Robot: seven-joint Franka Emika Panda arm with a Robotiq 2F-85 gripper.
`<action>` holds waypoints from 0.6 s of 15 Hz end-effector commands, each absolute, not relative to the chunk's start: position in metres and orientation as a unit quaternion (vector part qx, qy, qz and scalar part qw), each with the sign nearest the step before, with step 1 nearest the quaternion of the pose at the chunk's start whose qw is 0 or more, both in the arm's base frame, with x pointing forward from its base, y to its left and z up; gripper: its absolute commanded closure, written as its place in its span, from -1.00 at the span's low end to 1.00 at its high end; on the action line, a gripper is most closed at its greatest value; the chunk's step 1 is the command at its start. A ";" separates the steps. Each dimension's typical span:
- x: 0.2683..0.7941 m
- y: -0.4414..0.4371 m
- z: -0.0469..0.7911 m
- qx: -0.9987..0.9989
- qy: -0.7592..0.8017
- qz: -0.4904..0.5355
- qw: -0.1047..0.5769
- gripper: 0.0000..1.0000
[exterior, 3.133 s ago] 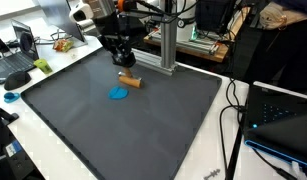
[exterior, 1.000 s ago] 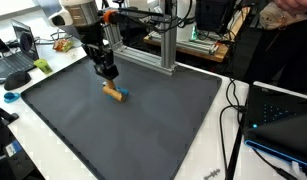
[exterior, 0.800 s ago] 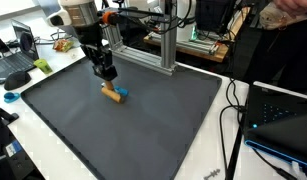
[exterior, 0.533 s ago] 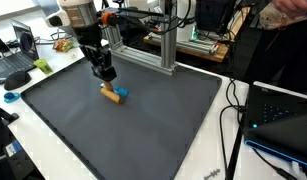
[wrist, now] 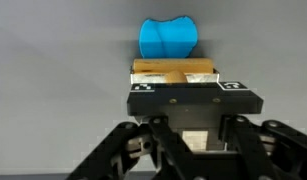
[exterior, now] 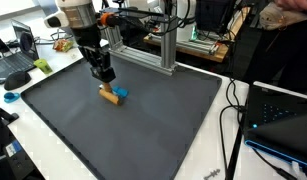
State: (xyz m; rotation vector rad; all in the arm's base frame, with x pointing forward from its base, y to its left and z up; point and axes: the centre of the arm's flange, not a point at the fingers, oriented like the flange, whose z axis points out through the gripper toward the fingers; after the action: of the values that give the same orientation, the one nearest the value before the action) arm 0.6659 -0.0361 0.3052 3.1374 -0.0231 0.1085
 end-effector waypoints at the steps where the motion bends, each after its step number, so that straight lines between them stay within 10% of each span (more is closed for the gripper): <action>1: 0.671 -0.034 0.272 1.000 0.002 -0.016 0.001 0.56; 9: 0.660 -0.036 0.267 0.996 0.023 -0.082 0.004 0.56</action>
State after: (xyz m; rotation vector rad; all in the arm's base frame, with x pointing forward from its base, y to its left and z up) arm 0.6649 -0.0352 0.3052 3.1361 0.0319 -0.0893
